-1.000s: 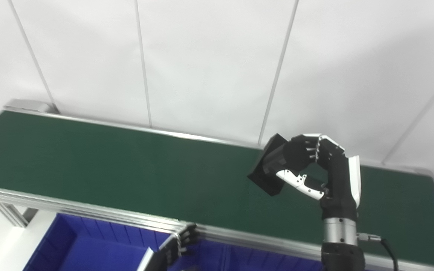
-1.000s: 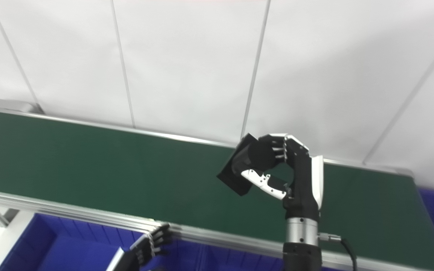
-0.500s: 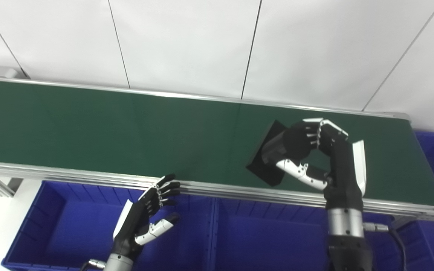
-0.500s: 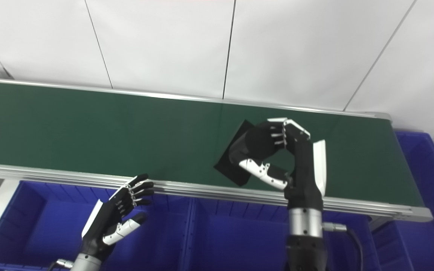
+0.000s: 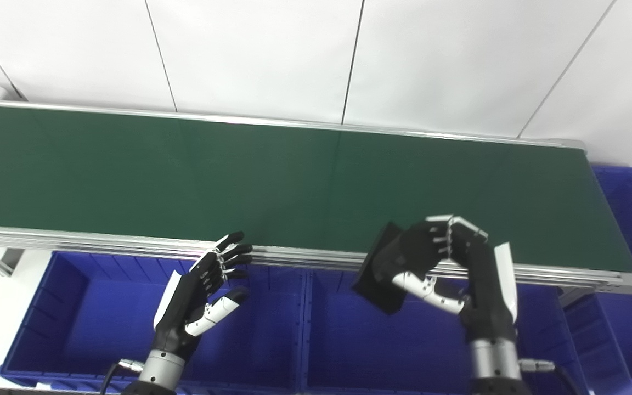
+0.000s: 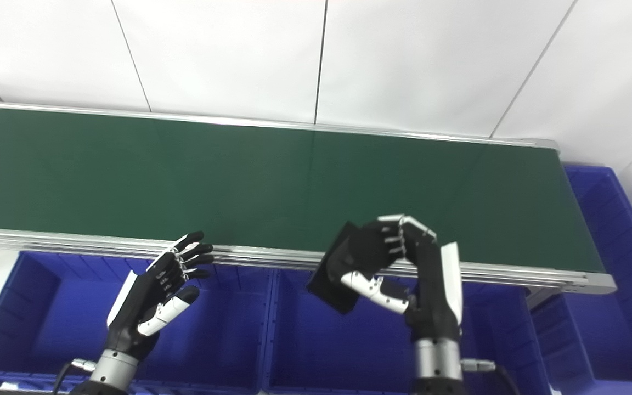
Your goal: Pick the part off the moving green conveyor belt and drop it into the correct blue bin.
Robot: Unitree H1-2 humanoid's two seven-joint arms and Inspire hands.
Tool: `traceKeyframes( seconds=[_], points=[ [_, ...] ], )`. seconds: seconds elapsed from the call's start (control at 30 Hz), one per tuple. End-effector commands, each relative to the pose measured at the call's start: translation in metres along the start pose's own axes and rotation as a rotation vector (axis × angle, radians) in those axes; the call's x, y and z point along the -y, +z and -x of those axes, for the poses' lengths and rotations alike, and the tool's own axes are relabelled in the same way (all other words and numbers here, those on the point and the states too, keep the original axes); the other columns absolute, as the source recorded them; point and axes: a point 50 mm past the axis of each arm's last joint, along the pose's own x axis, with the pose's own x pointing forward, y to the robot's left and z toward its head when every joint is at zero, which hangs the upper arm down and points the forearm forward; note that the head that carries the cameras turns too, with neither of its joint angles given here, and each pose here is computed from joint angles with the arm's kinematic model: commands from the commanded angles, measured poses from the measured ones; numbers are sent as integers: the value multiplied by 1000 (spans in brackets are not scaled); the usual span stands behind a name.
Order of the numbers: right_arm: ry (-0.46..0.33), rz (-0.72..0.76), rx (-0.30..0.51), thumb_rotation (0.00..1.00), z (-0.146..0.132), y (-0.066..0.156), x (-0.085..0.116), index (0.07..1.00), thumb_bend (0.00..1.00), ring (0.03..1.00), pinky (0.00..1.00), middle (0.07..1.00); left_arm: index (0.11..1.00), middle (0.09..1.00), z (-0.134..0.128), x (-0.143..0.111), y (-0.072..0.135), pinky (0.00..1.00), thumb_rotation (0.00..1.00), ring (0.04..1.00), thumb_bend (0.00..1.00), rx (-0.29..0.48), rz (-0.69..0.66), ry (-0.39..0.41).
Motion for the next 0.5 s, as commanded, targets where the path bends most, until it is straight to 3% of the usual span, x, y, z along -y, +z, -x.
traceKeyframes(
  seconds=[0.0,0.2,0.47],
  points=[
    [-2,-17,53,0,4,0,-3,519,500,445,345,505,867,813,-2,-5,12,700,608,781,849,51,5,1],
    [47,18,-18,0,6,-31,-8,517,499,448,339,517,871,821,0,-9,13,708,598,787,819,45,3,-3],
    [96,95,-30,0,-9,-54,-16,528,498,439,327,510,873,824,4,-12,14,717,589,791,823,42,12,-3]
  ],
)
